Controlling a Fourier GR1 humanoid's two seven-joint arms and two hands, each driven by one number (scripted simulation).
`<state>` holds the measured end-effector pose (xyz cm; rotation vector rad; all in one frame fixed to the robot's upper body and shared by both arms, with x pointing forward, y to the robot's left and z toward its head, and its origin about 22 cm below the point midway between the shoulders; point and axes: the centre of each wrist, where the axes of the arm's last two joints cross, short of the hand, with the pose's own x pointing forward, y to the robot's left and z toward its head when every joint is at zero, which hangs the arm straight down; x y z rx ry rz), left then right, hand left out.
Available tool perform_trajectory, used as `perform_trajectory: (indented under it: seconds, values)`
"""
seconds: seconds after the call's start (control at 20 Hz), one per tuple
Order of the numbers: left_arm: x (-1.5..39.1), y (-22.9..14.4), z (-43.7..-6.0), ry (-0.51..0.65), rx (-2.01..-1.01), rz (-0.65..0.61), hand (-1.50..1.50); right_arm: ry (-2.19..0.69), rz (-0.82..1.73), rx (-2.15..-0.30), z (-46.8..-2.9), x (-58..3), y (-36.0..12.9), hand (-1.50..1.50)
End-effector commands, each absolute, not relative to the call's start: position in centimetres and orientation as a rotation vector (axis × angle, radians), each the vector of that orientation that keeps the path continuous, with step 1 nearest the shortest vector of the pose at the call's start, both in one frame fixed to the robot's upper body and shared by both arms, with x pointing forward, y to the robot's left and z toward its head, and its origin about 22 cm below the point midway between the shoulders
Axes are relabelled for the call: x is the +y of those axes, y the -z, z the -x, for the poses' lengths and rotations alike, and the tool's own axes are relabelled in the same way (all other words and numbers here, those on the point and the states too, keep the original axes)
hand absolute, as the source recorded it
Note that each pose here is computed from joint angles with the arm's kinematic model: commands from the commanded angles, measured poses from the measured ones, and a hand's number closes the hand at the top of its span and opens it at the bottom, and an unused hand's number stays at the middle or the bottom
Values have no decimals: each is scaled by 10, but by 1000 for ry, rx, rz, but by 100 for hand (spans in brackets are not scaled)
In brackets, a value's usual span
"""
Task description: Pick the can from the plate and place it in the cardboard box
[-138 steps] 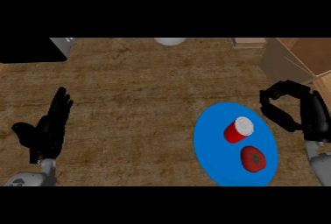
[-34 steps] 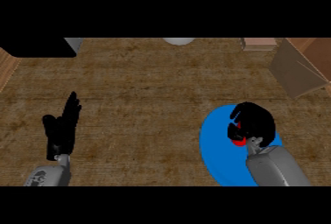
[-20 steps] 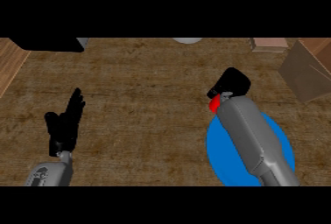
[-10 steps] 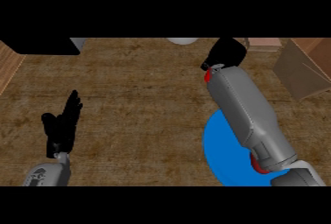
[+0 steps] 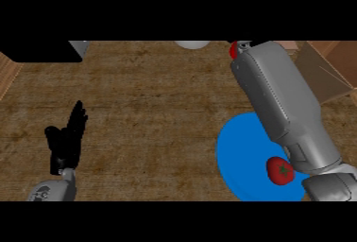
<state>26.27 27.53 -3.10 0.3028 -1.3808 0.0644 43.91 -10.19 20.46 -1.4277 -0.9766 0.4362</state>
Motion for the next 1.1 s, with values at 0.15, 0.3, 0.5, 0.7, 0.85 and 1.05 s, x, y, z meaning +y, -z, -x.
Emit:
perform_trajectory:
  seconds: [0.15,0.3,0.5,0.7,0.85,1.05]
  values:
    - [285,22,-264,-46,-1384,-305,0,-344,1573,-863,-446,-152,-234,150]
    - [294,12,-255,-39,-1371,-298,0,-280,1597,-881,-438,-174,-220,150]
    - [296,19,-259,-71,-1369,-305,0,-245,1581,-912,-446,-219,-244,150]
    - [265,30,-268,-66,-1394,-300,0,-194,1569,-913,-448,-273,-219,150]
    - [268,33,-252,-47,-1394,-308,0,-175,1532,-949,-444,-289,-236,150]
    - [265,21,-253,-43,-1395,-290,0,-198,1565,-911,-442,-341,-186,150]
